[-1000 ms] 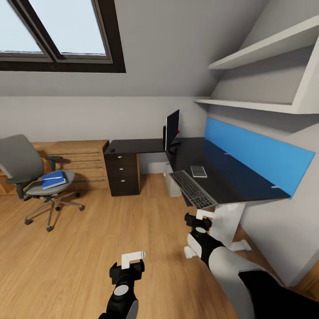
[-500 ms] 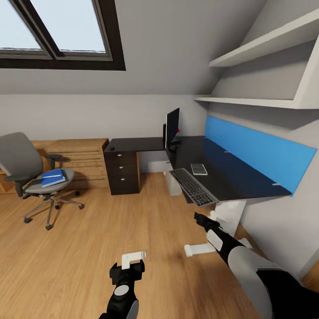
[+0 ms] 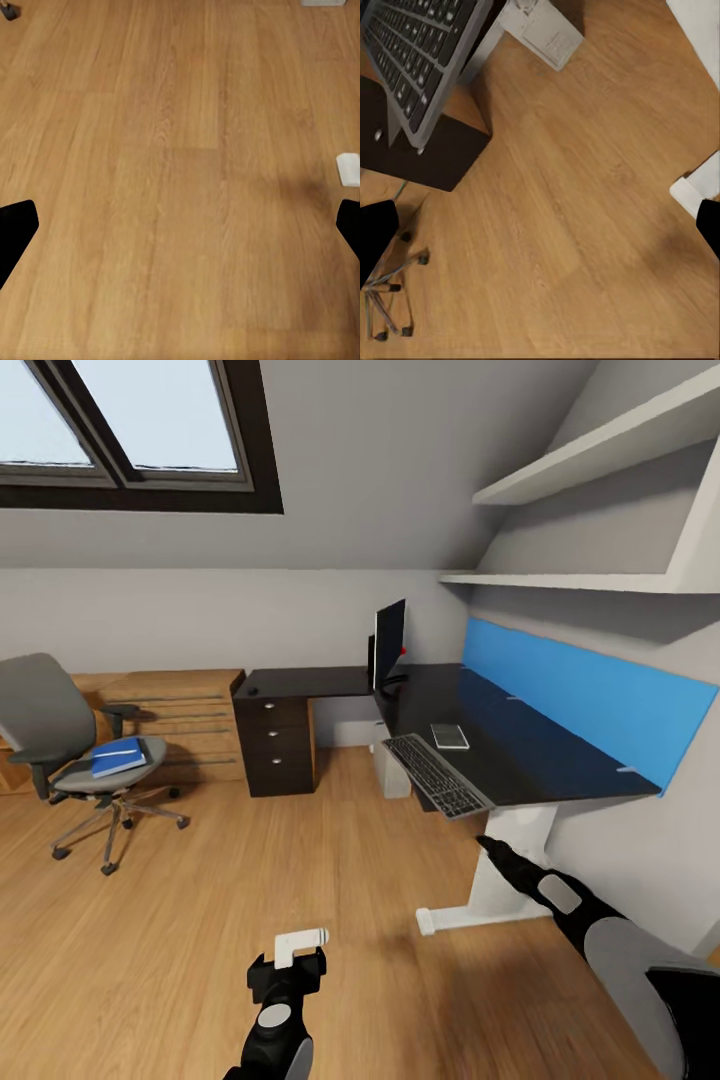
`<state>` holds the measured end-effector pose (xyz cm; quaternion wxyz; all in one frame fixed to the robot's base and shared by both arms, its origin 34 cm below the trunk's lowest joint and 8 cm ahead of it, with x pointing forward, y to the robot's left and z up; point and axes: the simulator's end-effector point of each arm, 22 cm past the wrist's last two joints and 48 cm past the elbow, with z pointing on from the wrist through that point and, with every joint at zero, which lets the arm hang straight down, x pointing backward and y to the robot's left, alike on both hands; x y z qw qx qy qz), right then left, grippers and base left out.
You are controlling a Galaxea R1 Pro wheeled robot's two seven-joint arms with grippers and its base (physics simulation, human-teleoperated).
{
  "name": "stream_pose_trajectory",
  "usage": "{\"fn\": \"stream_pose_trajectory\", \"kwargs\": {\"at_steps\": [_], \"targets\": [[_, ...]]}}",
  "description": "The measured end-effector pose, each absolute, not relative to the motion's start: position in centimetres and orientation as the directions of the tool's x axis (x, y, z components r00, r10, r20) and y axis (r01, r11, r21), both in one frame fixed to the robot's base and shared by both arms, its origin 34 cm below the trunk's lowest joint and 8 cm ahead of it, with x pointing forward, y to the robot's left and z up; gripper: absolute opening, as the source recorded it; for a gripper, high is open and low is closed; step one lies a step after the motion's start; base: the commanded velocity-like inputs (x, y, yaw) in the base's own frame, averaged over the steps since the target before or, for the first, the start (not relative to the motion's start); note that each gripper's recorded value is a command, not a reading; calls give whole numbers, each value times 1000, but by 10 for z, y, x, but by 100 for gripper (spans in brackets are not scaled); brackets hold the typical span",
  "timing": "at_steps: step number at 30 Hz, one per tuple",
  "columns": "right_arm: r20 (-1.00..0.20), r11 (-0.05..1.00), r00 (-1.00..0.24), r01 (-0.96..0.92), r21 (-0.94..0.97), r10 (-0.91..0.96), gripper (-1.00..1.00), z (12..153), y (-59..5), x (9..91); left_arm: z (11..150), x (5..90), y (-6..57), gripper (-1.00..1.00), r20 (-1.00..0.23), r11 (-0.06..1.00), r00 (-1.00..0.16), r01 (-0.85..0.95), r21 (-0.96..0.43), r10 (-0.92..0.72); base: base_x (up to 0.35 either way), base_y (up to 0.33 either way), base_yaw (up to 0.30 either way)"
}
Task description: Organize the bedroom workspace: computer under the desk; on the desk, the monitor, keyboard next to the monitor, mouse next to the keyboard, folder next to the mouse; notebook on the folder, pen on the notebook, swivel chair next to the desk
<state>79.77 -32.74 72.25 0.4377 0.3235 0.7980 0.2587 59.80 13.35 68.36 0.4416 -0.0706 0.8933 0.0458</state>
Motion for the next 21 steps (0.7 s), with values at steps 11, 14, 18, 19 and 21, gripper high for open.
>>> {"fn": "stream_pose_trajectory", "kwargs": {"at_steps": [11, 14, 18, 19, 21], "targets": [[-524, 650, -408, 290, 702, 748, 100, 703, -332, 795, 662, 595, 134, 100, -794, 986, -602, -168, 22, -85, 0, 0, 0], [-524, 650, -408, 290, 702, 748, 100, 697, -332, 794, 656, 595, 134, 100, -794, 986, -602, -167, 22, -85, 0, 0, 0], [-524, 649, -408, 283, 706, 748, 100, 691, -331, 794, 648, 594, 134, 100, -794, 986, -602, -168, 22, -85, 0, 0, 0], [-524, 649, -408, 280, 708, 748, 100, 690, -331, 794, 646, 593, 134, 100, -794, 986, -602, -167, 22, -85, 0, 0, 0], [-523, 647, -409, 273, 712, 748, 100, 687, -331, 793, 643, 593, 134, 100, -794, 986, -602, -168, 22, -85, 0, 0, 0]]}}
